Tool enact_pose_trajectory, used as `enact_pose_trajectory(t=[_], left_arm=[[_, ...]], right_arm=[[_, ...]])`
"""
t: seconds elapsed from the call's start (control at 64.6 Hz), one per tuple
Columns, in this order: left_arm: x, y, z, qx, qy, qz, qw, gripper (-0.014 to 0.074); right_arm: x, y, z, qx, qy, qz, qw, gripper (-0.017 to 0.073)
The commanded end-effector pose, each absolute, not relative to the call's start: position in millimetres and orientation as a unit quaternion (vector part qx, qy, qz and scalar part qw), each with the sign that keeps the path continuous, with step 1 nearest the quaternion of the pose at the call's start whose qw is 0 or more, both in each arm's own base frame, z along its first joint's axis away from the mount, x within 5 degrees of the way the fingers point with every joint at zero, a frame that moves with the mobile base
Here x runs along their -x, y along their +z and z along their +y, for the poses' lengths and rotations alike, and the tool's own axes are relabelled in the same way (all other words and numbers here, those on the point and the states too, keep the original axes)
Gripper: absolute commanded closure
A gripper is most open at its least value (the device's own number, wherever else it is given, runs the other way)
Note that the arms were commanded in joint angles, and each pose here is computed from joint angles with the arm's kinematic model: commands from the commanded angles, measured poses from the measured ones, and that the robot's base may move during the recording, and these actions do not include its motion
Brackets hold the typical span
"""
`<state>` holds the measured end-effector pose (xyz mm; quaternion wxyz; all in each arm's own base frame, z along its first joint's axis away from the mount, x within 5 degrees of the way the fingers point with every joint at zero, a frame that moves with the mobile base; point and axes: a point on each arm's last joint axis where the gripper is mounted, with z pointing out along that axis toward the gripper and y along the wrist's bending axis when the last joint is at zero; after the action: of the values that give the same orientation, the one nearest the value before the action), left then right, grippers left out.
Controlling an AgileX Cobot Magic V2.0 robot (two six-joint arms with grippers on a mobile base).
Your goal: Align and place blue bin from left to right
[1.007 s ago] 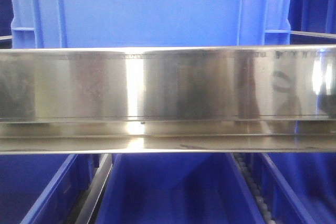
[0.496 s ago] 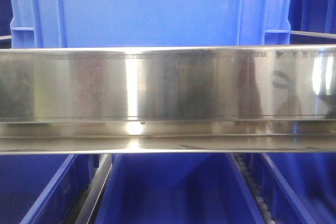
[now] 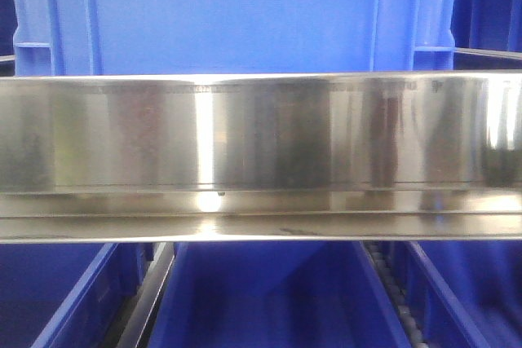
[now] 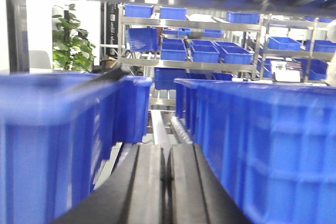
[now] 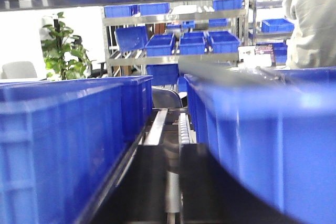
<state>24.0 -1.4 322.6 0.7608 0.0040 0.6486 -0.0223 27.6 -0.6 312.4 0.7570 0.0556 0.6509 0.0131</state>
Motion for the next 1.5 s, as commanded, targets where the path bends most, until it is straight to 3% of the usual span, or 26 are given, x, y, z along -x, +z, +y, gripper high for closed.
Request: enact_pose_trajectory(t=[0.0, 0.108, 0.155, 0.325, 0.511, 0.712, 0.976, 1.224, 1.487], left_arm=[[-21.5, 346.4, -1.5, -0.004, -0.020, 0.681, 0.732, 0.0402], [-28.7, 384.3, -1.8, -0.005, -0.020, 0.697, 0.717, 0.0196], [-34.8, 395.0, -1.9, -0.005, -0.020, 0.702, 0.712, 0.0128], [-71.5, 421.7, -3.2, -0.004, -0.024, 0.720, 0.694, -0.0014], [-111.9, 432.9, -15.6, -0.065, -0.038, 0.742, 0.666, -0.0015], [-156.7, 447.5, -54.8, -0.149, -0.098, 0.754, 0.632, -0.0015], [-223.1, 482.5, -86.8, -0.160, -0.117, 0.804, 0.560, -0.0006], [-279.8, 500.7, -99.0, -0.118, -0.082, 0.857, 0.494, -0.0006], [-333.1, 481.0, -111.9, -0.090, -0.054, 0.897, 0.428, -0.0006]], right_arm=[[-25.4, 339.3, 0.5, -0.054, 0.017, 0.670, 0.740, 0.0334], [-34.3, 365.9, 0.8, -0.059, 0.032, 0.670, 0.739, 0.0068], [-42.1, 372.9, 0.7, -0.062, 0.038, 0.677, 0.733, -0.0001], [-69.7, 396.2, 0.9, -0.027, 0.021, 0.695, 0.719, 0.0013], [-103.9, 414.8, 4.1, 0.004, 0.033, 0.716, 0.697, 0.0021], [-141.6, 444.5, 22.4, 0.067, 0.076, 0.741, 0.664, 0.0021], [-205.5, 491.3, 49.7, 0.136, 0.112, 0.793, 0.583, 0.0021], [-268.5, 503.6, 48.7, 0.094, 0.073, 0.862, 0.492, 0.0021], [-332.8, 484.1, 57.9, 0.080, 0.068, 0.905, 0.413, 0.0021]])
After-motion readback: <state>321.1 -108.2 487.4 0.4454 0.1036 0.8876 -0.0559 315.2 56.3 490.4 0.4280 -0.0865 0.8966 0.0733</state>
